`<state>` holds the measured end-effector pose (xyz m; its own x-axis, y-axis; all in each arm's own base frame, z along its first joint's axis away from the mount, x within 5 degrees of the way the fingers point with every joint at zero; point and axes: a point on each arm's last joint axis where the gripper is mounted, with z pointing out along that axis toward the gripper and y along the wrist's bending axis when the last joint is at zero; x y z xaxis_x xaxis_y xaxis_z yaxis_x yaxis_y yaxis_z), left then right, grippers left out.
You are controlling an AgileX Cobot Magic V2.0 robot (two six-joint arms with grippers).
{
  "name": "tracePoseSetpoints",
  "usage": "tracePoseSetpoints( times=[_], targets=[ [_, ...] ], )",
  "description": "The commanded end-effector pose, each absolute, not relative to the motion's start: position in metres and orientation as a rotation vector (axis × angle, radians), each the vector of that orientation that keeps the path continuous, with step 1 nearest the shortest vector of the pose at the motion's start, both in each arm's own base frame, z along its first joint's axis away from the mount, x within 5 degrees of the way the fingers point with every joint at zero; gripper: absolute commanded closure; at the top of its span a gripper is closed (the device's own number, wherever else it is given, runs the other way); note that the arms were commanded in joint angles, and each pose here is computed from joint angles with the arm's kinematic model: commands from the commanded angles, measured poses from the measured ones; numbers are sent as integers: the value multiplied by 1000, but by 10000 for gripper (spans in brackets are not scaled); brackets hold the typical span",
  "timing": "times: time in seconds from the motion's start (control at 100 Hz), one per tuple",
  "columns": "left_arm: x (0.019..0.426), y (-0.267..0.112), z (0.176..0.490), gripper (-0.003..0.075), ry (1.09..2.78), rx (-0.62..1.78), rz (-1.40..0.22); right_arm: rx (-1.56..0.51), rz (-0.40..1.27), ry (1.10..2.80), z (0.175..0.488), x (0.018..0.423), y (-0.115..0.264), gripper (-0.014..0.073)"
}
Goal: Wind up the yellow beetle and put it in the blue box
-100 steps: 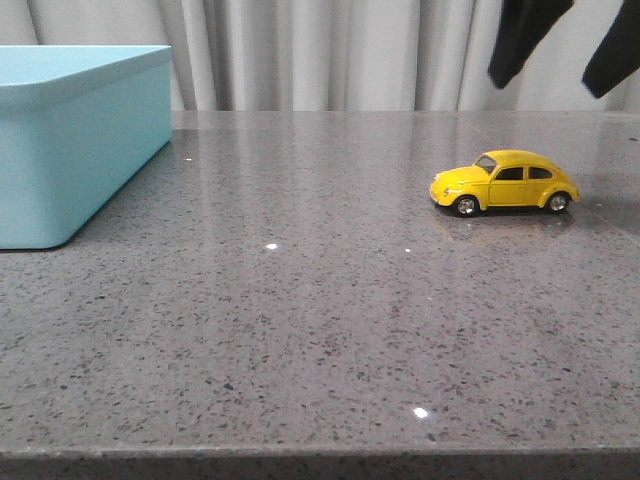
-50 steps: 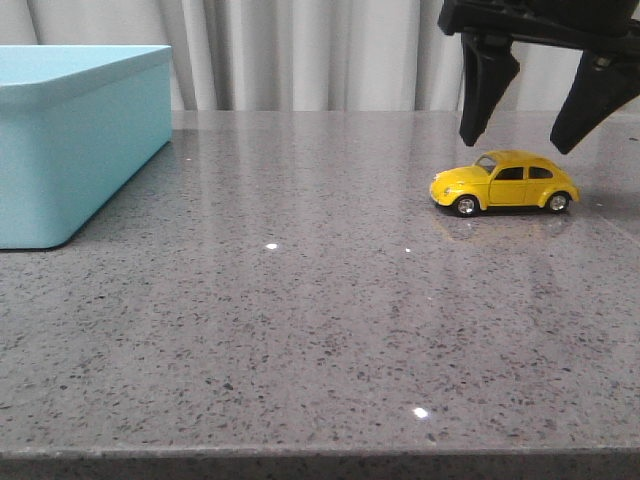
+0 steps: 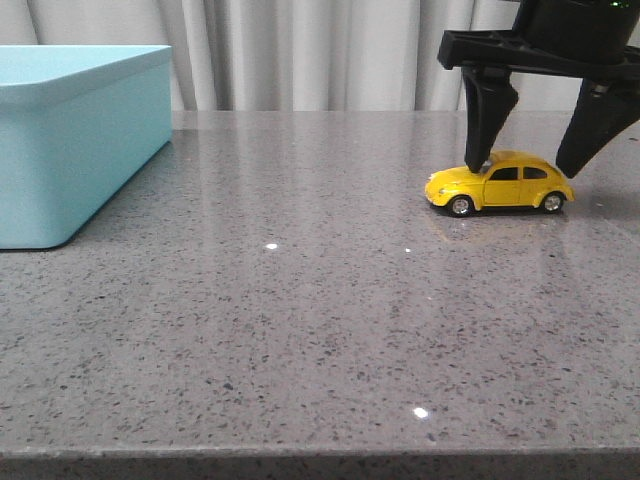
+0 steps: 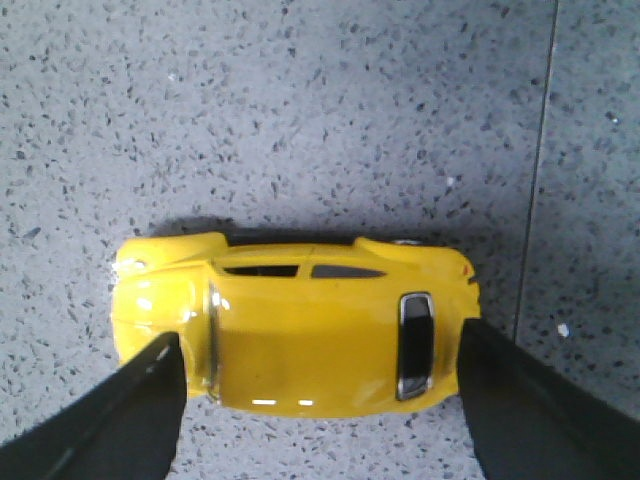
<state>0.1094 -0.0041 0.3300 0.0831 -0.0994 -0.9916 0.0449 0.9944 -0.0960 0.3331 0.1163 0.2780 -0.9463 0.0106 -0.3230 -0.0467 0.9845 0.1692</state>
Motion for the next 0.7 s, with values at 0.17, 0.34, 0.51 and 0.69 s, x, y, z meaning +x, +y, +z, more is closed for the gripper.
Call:
tracePoseSetpoints(
  times=[0.17,0.34,0.51,0.69],
  targets=[
    [108,-3,348,739,1375,-54,-113,-13,232,2709,302,335,107,33],
    [108,-3,348,739,1375,-54,-113,8,158,2727,301,337,93,33],
    [108,-3,348,739,1375,-54,-113,64,54,2758,299,339,67,33],
    [108,-3,348,739,1375,-54,-113,149,-60,2783,298,341,34,33]
  ],
)
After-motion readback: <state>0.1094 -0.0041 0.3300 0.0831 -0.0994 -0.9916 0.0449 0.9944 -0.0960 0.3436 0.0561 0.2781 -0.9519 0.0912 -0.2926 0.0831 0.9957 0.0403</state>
